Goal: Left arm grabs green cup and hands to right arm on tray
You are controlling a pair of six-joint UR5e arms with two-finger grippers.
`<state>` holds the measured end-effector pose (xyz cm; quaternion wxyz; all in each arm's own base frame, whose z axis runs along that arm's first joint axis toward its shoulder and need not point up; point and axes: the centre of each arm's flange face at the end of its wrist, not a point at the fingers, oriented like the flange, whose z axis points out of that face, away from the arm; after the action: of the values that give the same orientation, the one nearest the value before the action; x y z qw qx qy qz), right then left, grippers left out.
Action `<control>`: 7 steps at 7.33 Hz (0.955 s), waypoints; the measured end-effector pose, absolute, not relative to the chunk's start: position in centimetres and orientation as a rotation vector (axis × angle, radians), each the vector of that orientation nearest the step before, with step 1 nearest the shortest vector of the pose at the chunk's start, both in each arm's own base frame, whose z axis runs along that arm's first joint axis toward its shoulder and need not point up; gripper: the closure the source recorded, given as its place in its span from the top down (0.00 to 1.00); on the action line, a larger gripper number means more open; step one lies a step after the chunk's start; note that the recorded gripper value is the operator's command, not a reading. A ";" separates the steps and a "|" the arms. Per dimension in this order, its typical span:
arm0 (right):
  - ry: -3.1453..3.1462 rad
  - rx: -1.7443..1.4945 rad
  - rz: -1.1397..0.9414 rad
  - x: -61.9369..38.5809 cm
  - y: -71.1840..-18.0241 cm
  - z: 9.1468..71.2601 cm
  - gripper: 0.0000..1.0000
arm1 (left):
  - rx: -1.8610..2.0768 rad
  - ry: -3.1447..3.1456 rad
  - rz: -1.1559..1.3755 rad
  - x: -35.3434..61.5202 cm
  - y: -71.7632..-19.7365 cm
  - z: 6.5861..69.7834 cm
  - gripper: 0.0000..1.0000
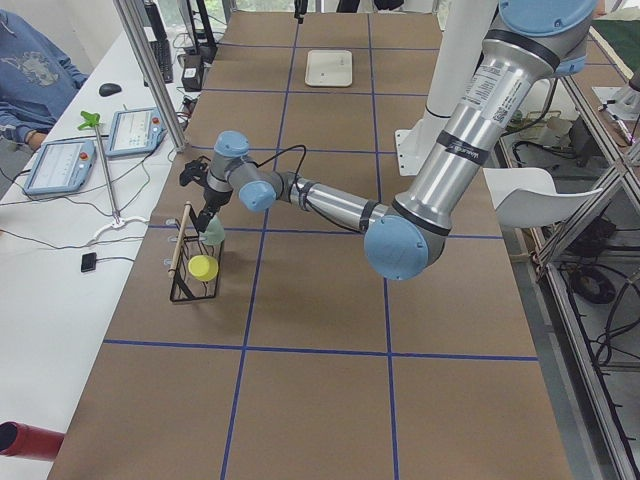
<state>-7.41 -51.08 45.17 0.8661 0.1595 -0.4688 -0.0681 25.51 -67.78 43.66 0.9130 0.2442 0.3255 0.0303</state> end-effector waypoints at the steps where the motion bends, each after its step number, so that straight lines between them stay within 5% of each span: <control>1: -0.982 0.334 -0.143 -7.4 -51.1 45.2 1.00 | 0.499 0.668 0.068 26.0 -67.8 43.9 0.70; 3: -0.981 0.336 -0.143 -7.4 -51.1 45.2 1.00 | 0.499 0.669 0.078 26.5 -67.7 43.9 0.24; 4: -0.981 0.336 -0.143 -7.4 -51.1 45.1 1.00 | 0.504 0.668 0.087 26.5 -67.6 43.7 0.10; 7: -0.982 0.339 -0.144 -7.4 -51.1 44.9 1.00 | 0.544 0.664 0.136 25.6 -67.5 42.6 0.07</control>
<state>-7.40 -51.14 44.93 0.8655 0.1618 -0.4690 -0.0688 25.63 -67.50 42.56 0.9070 0.2636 0.3217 0.0660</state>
